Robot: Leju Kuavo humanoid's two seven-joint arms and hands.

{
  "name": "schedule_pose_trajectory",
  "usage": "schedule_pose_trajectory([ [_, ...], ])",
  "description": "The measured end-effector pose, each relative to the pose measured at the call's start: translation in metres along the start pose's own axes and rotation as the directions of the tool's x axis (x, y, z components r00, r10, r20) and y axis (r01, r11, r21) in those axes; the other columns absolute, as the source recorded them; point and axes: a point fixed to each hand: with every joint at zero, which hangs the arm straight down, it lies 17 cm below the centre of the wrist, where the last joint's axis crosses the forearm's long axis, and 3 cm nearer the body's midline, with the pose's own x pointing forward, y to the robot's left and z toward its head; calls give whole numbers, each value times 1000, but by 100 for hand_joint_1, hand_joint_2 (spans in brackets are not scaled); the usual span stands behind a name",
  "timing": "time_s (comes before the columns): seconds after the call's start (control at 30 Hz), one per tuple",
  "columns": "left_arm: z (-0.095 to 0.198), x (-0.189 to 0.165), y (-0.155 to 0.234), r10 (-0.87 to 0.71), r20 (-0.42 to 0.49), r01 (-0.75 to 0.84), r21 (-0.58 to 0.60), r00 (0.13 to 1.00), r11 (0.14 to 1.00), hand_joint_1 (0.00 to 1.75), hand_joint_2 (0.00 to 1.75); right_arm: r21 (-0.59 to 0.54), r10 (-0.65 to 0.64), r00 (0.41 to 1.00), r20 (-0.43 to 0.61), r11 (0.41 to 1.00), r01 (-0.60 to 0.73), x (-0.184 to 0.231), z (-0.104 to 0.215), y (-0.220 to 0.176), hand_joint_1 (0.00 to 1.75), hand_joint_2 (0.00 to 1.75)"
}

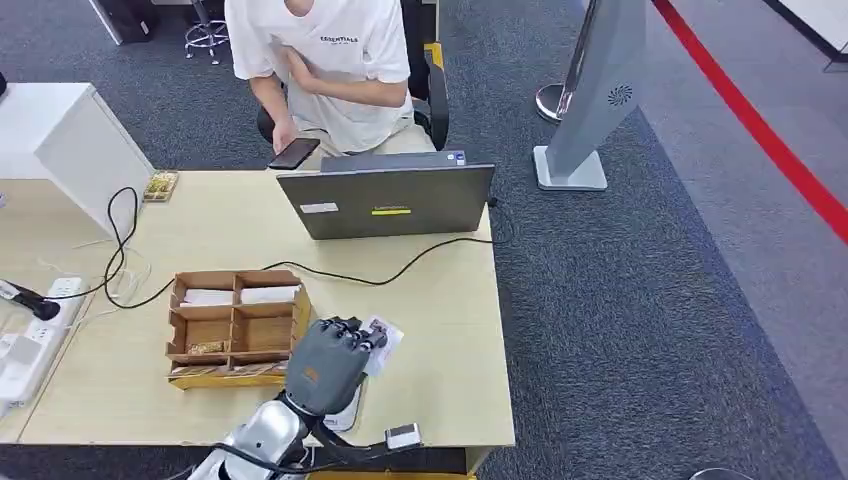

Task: Pass the card to the sensor for recognition and then transmit it.

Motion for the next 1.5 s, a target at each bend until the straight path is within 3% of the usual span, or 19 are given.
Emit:
schedule_pose_trajectory([
  [0.47, 69, -28, -45, -2, -59, -12, -239, 998, 971, 175, 175, 0, -56, 998, -4, 998, 56, -4, 1, 11, 0, 0],
  [1.5, 83, -46, -72, 3, -99, -43, -398, 995, 916, 175, 175, 16, -70, 998, -10, 997, 70, -6, 2, 20, 0, 0],
])
